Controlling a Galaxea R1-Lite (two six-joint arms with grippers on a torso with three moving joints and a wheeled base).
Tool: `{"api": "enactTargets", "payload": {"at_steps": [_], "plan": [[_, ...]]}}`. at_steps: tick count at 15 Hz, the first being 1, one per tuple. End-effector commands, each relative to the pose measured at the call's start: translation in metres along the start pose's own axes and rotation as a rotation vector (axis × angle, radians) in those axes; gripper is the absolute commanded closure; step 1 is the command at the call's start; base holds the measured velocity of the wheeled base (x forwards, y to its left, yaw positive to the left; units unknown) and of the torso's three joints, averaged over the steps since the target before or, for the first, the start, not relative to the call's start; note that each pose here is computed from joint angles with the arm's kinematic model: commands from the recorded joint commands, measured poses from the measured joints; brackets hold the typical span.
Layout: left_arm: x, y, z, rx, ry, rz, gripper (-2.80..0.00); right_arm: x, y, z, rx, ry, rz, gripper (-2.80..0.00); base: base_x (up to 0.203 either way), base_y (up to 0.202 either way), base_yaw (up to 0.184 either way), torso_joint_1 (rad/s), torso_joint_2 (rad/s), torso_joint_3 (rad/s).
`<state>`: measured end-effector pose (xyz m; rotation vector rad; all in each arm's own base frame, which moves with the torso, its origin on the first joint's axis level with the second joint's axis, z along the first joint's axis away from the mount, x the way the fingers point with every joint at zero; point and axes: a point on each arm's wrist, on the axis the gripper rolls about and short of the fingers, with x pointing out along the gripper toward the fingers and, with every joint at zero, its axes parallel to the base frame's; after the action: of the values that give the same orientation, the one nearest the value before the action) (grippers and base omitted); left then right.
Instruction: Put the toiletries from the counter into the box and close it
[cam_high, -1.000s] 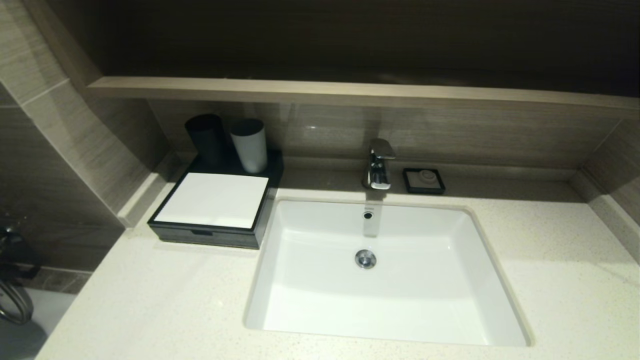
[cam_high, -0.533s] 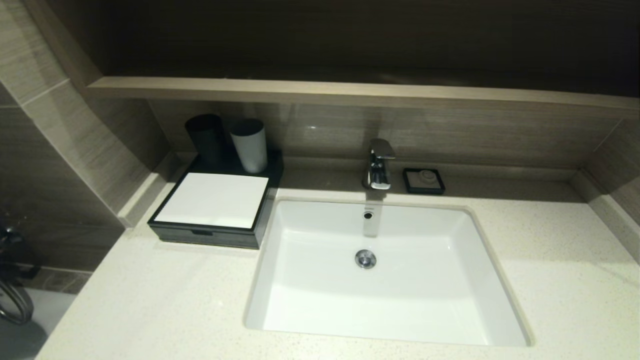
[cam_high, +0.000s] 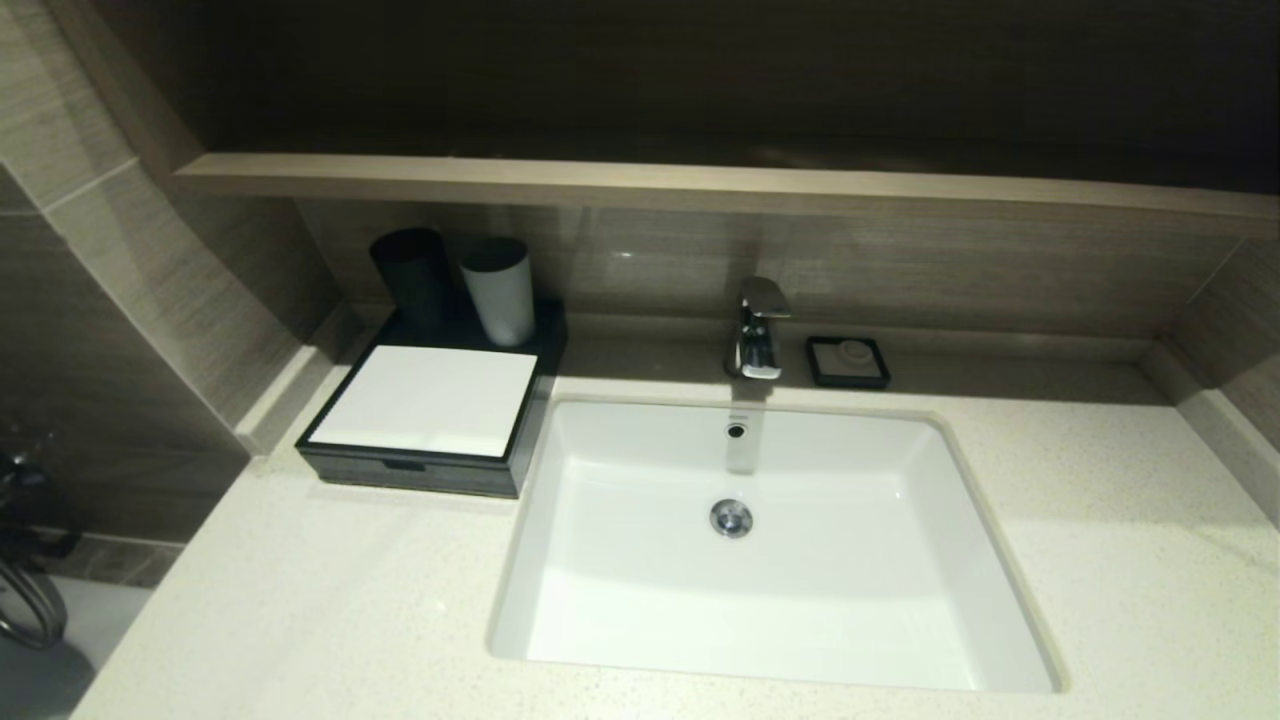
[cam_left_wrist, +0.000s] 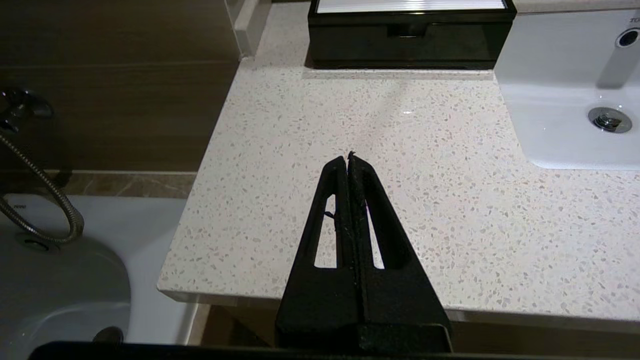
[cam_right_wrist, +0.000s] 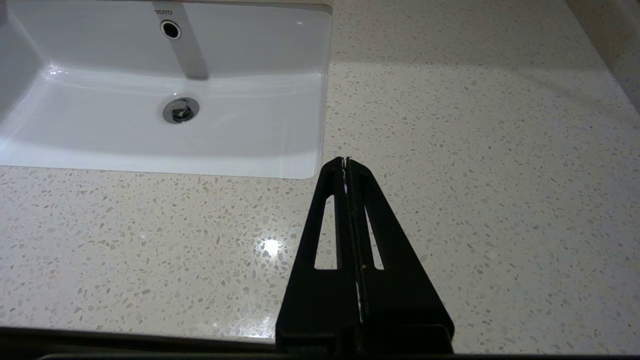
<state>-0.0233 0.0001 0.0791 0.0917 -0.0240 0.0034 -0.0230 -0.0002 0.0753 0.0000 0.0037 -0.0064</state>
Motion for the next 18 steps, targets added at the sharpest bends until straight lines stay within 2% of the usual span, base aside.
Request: {"api": "enactTargets", "payload": {"at_steps": [1, 10, 13, 18], "plan": [[0.0005, -0.0003, -0.0026, -0.001, 0.018, -0.003, 0.00, 0.0000, 0.0000, -0.0001, 0.000, 0.001, 0.000, 0.00, 0.000, 0.000, 0.000, 0.000, 0.00, 0.000], [0.0004, -0.0004, -0.0038, -0.020, 0.030, -0.003, 0.00, 0.0000, 0.0000, -0.0001, 0.000, 0.001, 0.001, 0.00, 0.000, 0.000, 0.000, 0.000, 0.00, 0.000], [0.0004, -0.0003, -0.0038, -0.047, 0.030, 0.000, 0.00, 0.0000, 0.0000, -0.0001, 0.000, 0.001, 0.000, 0.00, 0.000, 0.000, 0.000, 0.000, 0.00, 0.000], [0.0004, -0.0003, -0.0041, -0.047, 0.034, 0.002, 0.00, 0.0000, 0.0000, -0.0001, 0.000, 0.001, 0.000, 0.00, 0.000, 0.000, 0.000, 0.000, 0.00, 0.000]]}}
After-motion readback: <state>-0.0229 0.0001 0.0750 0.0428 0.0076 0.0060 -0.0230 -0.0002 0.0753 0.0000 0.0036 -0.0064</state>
